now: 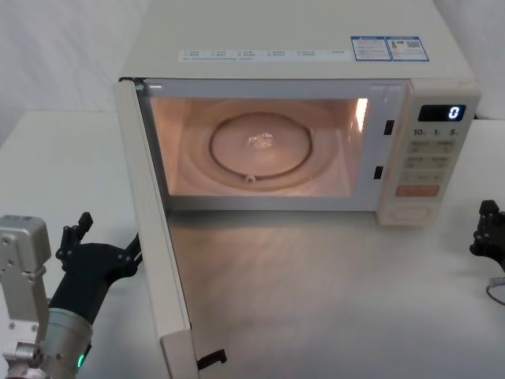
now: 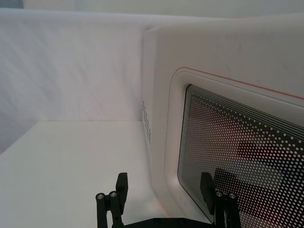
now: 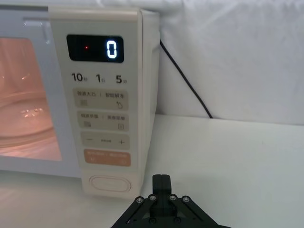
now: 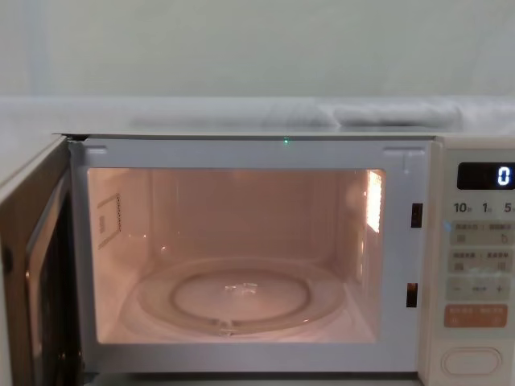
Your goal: Press the button to open the microwave door with one hand; close the microwave door with the other hand.
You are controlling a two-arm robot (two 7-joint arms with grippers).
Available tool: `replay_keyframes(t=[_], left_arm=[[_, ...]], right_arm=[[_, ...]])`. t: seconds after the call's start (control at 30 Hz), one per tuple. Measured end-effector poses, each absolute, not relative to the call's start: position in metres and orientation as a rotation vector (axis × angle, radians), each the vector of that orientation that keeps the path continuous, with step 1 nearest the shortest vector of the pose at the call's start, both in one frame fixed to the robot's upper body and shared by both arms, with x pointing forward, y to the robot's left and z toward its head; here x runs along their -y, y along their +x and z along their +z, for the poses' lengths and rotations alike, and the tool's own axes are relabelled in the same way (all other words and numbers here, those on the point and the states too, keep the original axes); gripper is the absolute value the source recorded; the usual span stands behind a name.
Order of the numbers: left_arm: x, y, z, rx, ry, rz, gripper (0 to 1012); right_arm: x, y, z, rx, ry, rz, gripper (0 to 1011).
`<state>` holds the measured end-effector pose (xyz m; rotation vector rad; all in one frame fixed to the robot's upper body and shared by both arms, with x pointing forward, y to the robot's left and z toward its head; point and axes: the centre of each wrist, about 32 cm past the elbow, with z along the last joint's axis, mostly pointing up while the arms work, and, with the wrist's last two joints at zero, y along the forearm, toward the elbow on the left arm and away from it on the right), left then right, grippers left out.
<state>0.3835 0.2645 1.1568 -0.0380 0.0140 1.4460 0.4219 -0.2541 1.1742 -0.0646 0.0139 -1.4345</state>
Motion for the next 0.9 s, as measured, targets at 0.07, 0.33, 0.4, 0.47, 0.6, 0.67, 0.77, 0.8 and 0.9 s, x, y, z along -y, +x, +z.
replay_keyframes(t=[0.07, 0.33, 0.4, 0.47, 0.6, 0.67, 0.77, 0.8, 0.9], left_arm=[[-0.2645, 0.3835, 1.1568, -0.014, -0.038, 1.446, 1001], [-0.2645, 0.3835, 1.1569, -0.014, -0.038, 1.446, 1001], [-0.2645, 0.3835, 1.1568, -0.014, -0.038, 1.446, 1001], [-0.2645, 0.3835, 1.1568, -0.014, -0.038, 1.446, 1001], [-0.2645, 0.3835, 1.1568, -0.014, -0.038, 1.446, 1001], [-0.2645, 0.3835, 1.1568, -0.014, -0.038, 1.446, 1001], [-0.2645, 0.3835, 1.1568, -0.014, -0.038, 1.446, 1001], [-0.2645, 0.3835, 1.1568, -0.014, -0.038, 1.446, 1001], [-0.2645, 0.3835, 1.1568, -0.014, -0.038, 1.446, 1001]], right_arm=[[0.2581, 0.4209, 1.1762, -0.002, -0.064, -1.425, 0], [0.2638, 0.4196, 1.1803, 0.024, -0.069, -1.372, 0], [0.2638, 0.4196, 1.1803, 0.024, -0.069, -1.373, 0], [0.2637, 0.4196, 1.1803, 0.023, -0.068, -1.374, 0], [0.2637, 0.4196, 1.1803, 0.023, -0.067, -1.376, 0], [0.2636, 0.4196, 1.1803, 0.022, -0.066, -1.377, 11], [0.2636, 0.4196, 1.1803, 0.022, -0.066, -1.378, 71], [0.2636, 0.4196, 1.1803, 0.022, -0.066, -1.378, 117], [0.2636, 0.4196, 1.1803, 0.022, -0.065, -1.379, 175]])
